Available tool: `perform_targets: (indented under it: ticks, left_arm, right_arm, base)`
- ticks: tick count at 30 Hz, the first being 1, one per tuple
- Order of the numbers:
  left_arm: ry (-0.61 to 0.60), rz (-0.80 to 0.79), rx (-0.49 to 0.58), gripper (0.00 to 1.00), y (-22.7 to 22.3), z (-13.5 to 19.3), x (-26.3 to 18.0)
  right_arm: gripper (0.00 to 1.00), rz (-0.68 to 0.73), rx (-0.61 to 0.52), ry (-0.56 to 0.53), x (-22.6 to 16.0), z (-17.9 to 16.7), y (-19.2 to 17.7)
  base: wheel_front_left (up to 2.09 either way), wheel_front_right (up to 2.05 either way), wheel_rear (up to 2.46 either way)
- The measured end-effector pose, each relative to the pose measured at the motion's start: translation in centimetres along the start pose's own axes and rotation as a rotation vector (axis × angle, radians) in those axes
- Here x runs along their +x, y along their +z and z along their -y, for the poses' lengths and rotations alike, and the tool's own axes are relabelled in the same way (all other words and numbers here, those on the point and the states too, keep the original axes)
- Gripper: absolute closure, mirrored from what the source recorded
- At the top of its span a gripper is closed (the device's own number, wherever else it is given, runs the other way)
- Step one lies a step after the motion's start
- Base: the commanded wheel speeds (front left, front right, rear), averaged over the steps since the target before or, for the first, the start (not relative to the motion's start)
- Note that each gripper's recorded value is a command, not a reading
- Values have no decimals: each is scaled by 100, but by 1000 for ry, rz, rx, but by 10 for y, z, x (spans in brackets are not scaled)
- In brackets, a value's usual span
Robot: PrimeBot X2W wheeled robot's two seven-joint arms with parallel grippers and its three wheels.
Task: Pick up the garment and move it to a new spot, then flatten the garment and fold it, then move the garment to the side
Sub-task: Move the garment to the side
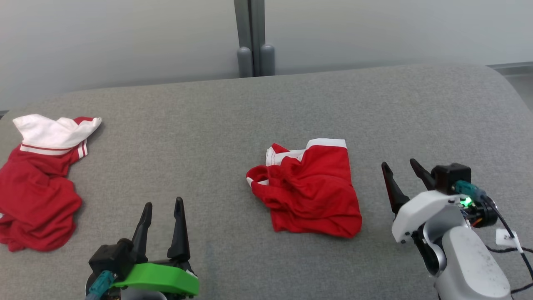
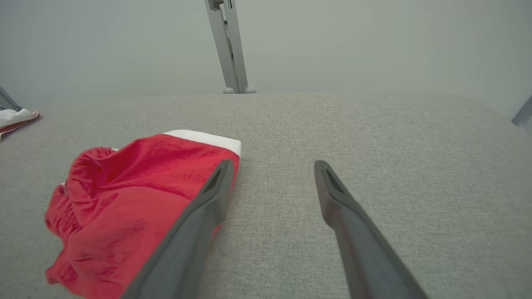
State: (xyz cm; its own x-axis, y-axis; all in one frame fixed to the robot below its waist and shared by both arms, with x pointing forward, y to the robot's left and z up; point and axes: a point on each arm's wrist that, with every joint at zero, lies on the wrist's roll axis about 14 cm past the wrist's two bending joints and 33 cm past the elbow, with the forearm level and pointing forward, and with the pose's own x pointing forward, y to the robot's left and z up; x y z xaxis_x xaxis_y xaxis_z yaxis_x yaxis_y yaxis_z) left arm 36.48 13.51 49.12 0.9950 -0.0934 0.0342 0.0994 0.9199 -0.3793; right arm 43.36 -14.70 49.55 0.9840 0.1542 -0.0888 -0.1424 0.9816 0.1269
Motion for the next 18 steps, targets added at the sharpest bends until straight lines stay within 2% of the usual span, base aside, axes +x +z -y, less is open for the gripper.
perform_targets:
  ticks: [5, 12, 18]
  left_arm:
    - [23, -3, 2, 0, -1, -8, 1]
    - [61, 2, 3, 0, 1, -21, 3]
    - [97, 0, 4, 0, 1, -32, 2]
  right_arm:
    - [0, -135, -35, 60, 26, -20, -8]
    - [0, -375, -20, 116, 38, -39, -52]
    - [0, -516, -23, 165, 41, -54, -83]
  base:
    - [0, 0, 0]
    - [0, 0, 0]
    - [0, 0, 0]
